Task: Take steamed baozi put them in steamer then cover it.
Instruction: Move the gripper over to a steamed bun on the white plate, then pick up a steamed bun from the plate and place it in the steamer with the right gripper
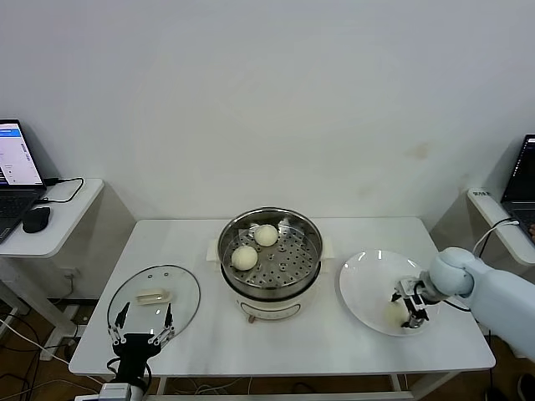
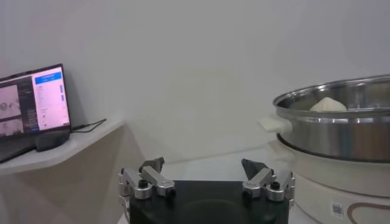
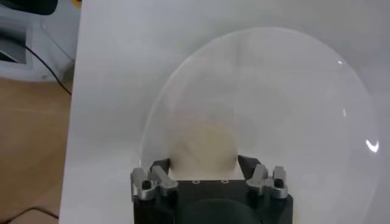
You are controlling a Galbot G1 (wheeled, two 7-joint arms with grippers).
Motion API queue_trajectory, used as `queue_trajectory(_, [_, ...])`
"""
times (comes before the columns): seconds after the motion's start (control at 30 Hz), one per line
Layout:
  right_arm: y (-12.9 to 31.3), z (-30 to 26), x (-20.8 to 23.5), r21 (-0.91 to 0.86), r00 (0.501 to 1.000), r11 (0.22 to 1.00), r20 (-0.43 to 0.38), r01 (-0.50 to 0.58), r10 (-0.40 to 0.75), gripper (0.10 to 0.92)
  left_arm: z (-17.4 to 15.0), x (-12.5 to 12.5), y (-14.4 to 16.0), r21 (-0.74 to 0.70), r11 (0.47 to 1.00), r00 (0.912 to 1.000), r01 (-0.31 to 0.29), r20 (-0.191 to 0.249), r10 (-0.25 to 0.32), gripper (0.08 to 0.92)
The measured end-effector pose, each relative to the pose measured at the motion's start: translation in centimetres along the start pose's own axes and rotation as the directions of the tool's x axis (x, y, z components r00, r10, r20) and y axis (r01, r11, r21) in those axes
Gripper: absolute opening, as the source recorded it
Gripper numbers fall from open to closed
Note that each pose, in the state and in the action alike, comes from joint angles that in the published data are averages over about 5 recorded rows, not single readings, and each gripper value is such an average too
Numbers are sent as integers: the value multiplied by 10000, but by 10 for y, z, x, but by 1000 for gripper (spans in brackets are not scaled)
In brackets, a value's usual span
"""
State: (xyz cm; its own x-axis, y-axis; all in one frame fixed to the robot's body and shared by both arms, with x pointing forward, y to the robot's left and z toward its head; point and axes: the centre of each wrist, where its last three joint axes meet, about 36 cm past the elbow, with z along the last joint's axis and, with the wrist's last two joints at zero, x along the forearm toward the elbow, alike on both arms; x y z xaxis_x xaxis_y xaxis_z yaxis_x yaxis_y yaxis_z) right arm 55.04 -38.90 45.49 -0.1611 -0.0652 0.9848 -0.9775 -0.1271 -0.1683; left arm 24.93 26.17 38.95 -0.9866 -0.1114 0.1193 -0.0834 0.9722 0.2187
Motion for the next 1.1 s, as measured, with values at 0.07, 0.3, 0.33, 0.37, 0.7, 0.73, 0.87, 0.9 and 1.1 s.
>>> queue_trajectory(0.07, [-1,1,2,-15,10000,10000,5,-17,17,596,0,0,0,4,10000,10000,6,5,-6,823])
queue_trajectory(0.3, [-6,5,17,-118,9998,9997,76,-201,202,570,-1,0,0,11,10000,10000,9,31,-9,823])
queue_trajectory(0.33, [-7,5,20,-135,9997,9996,89,-237,238,568,-1,0,0,14,10000,10000,7,40,-7,823])
queue_trajectory(0.37, [-8,6,24,-152,9996,9995,102,-271,273,566,-2,0,0,17,10000,10000,5,51,-5,823])
queue_trajectory(0.7, [-36,8,82,-330,9942,9944,367,-1003,1015,568,-5,0,0,22,10000,9999,-39,146,39,823])
queue_trajectory(0.73, [-41,7,91,-349,9925,9930,423,-1131,1145,569,-5,0,0,22,10000,9999,-42,149,42,823])
queue_trajectory(0.87, [-63,-1,125,-334,9831,9854,714,-1667,1687,568,-6,0,0,39,10000,9998,-46,189,45,823])
queue_trajectory(0.9, [-69,-5,134,-288,9800,9832,805,-1801,1818,568,-7,0,0,45,10000,9998,-44,204,44,823])
queue_trajectory(1.1, [-102,-49,186,379,9571,9659,1499,-2561,2479,568,-8,0,2,75,10000,9997,23,232,-24,823])
